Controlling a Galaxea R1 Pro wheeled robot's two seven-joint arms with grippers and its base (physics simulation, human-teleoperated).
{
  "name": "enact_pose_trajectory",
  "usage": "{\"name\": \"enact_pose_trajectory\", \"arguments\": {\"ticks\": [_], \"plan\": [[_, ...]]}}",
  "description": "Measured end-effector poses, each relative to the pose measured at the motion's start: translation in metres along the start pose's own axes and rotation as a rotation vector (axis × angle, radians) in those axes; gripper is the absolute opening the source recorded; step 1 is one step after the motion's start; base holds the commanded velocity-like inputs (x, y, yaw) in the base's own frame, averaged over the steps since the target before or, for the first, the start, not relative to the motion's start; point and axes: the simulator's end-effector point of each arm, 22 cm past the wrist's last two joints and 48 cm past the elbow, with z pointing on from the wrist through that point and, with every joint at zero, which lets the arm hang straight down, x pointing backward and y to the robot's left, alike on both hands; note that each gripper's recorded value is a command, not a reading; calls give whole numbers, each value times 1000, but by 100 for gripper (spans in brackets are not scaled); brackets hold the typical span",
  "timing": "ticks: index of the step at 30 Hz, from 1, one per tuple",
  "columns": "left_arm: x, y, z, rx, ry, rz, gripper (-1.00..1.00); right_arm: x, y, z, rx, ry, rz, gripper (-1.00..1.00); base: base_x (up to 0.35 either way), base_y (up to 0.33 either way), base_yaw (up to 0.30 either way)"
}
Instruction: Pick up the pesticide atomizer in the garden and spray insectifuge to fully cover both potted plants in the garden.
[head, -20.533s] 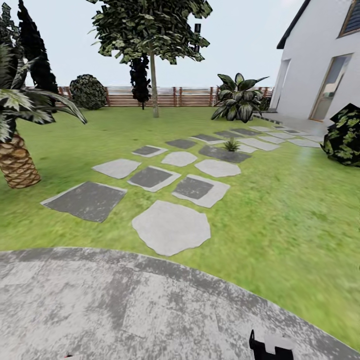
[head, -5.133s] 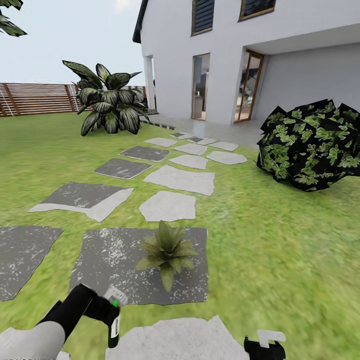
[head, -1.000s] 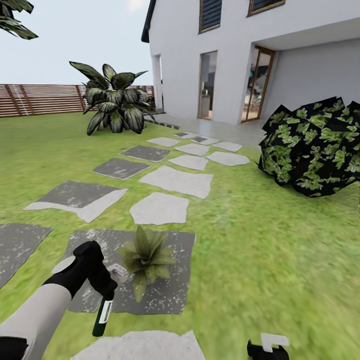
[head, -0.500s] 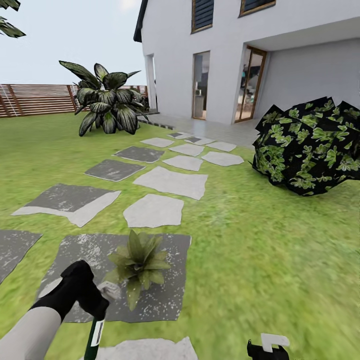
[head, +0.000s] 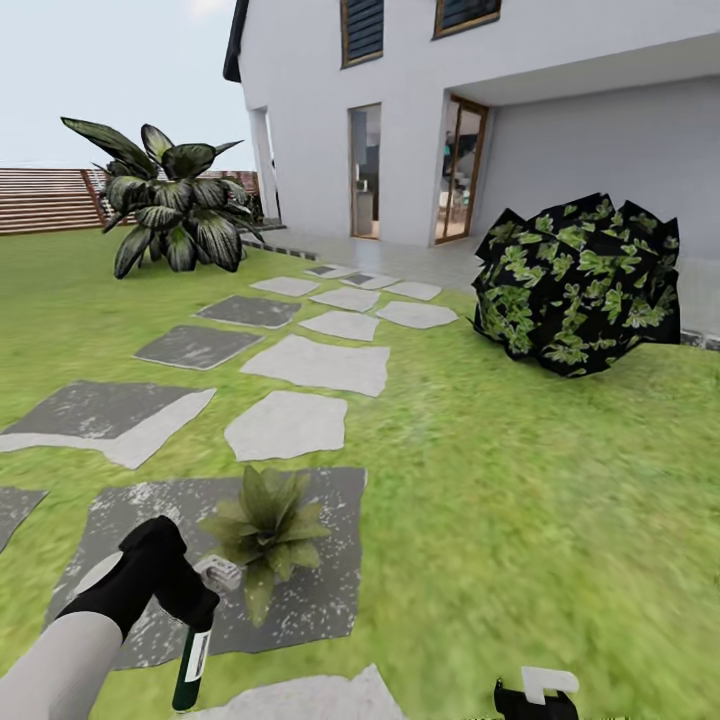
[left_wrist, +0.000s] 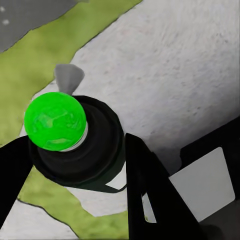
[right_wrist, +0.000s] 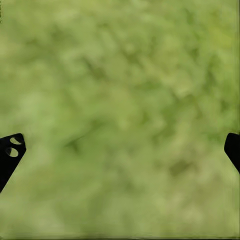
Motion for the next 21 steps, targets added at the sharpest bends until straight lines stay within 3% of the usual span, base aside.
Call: {"name": "enact_pose_trajectory", "arguments": {"ticks": [6,15,21], "plan": [[3,2,1,-19,20,18,-100,0,0,0,-1,0,-4,100,-88,320,-67],[2,7,-2,-29,18,16,-100,0,-1,0,2,0,-5,100,-225,265,-1],[0,5,-3,-27,15,16,-100,0,-1,0,3,0,2,100,56,312,-201]]}}
